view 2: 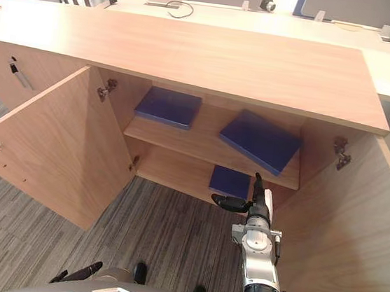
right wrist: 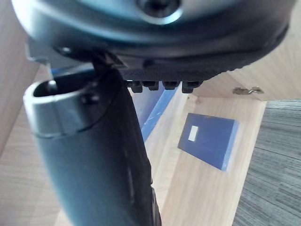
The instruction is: Walk over to the cabinet, pick up the folder, carry it to the office cabinet, place the folder inside the office cabinet, then close the office cabinet door
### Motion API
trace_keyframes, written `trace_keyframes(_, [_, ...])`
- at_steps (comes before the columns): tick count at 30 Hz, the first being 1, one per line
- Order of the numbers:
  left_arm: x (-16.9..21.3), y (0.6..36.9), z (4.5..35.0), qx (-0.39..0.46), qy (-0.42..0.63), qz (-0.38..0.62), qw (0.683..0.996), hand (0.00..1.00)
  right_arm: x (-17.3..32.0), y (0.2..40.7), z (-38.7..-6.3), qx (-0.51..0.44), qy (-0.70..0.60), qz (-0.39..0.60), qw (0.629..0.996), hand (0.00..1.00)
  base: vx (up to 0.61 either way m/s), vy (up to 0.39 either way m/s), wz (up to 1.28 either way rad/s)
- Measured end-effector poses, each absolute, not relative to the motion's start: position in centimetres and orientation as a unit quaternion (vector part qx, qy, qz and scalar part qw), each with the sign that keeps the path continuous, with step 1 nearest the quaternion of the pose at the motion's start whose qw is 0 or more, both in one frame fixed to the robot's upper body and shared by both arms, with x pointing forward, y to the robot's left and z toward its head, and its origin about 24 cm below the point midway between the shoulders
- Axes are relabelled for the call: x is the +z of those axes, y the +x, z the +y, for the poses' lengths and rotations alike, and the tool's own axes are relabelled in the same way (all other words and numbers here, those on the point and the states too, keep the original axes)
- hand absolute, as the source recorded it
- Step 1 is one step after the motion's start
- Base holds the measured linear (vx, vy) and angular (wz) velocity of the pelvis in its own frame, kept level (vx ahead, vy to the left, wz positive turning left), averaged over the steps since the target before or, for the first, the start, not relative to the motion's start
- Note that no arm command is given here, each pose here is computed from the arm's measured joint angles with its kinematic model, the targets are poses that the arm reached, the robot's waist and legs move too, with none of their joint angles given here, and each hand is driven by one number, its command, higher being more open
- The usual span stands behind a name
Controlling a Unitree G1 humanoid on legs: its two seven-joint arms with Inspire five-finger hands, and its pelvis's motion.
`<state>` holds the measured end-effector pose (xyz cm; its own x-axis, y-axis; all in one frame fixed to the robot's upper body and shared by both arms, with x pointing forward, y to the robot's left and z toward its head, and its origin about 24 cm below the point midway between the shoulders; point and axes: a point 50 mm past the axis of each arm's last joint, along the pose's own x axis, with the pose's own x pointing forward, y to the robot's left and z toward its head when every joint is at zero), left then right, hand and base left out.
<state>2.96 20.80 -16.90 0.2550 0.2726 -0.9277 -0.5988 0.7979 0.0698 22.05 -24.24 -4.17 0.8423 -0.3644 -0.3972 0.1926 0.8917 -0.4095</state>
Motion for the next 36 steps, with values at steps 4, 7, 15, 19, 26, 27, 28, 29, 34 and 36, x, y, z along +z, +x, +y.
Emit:
trace_keyframes(4, [-17.1, 2.4, 20.5, 0.279, -0.151, 0.553, 0.77, 1.0, -5.6, 21.3, -24.5, -0.148, -0.18, 0.273, 0.933, 1.0, 0.04, 0.068, -0.29])
trace_keyframes(7, [-17.1, 2.6, 20.3, 0.268, -0.145, 0.556, 0.773, 1.0, -6.2, 20.9, -24.5, -0.148, -0.179, 0.289, 0.929, 1.0, 0.06, 0.083, -0.12])
trace_keyframes(15, [-16.9, 3.9, 20.7, 0.251, -0.118, 0.549, 0.789, 1.0, -5.3, 23.0, -24.0, -0.143, -0.176, 0.269, 0.936, 1.0, 0.1, 0.067, -0.09])
trace_keyframes(19, [-16.9, 4.3, 20.7, 0.248, -0.115, 0.548, 0.791, 1.0, -4.9, 23.7, -23.8, -0.146, -0.169, 0.259, 0.94, 1.0, 0.0, 0.001, 0.04])
trace_keyframes(26, [-16.7, 4.3, 22.0, 0.259, -0.102, 0.543, 0.792, 1.0, -5.2, 22.6, -24.4, -0.173, -0.156, 0.268, 0.935, 1.0, -0.03, -0.077, 0.48])
trace_keyframes(27, [-16.8, 4.2, 21.6, 0.262, -0.11, 0.546, 0.788, 1.0, -5.0, 22.6, -24.7, -0.179, -0.155, 0.265, 0.935, 1.0, 0.0, -0.058, 0.31])
trace_keyframes(28, [-16.8, 4.1, 21.4, 0.262, -0.112, 0.547, 0.787, 1.0, -5.0, 22.5, -24.8, -0.182, -0.154, 0.266, 0.934, 1.0, 0.05, -0.055, 0.36])
trace_keyframes(29, [-16.9, 3.9, 21.2, 0.262, -0.114, 0.55, 0.785, 1.0, -5.1, 22.4, -25.0, -0.187, -0.152, 0.27, 0.932, 1.0, 0.09, -0.059, 0.29])
trace_keyframes(34, [-16.9, 3.5, 21.3, 0.266, -0.112, 0.552, 0.783, 1.0, -4.7, 22.8, -25.0, -0.191, -0.151, 0.262, 0.934, 1.0, 0.1, -0.03, 0.14])
trace_keyframes(36, [-16.8, 3.7, 21.3, 0.262, -0.108, 0.549, 0.786, 1.0, -4.2, 23.3, -25.4, -0.208, -0.147, 0.25, 0.934, 1.0, 0.08, 0.022, 0.04])
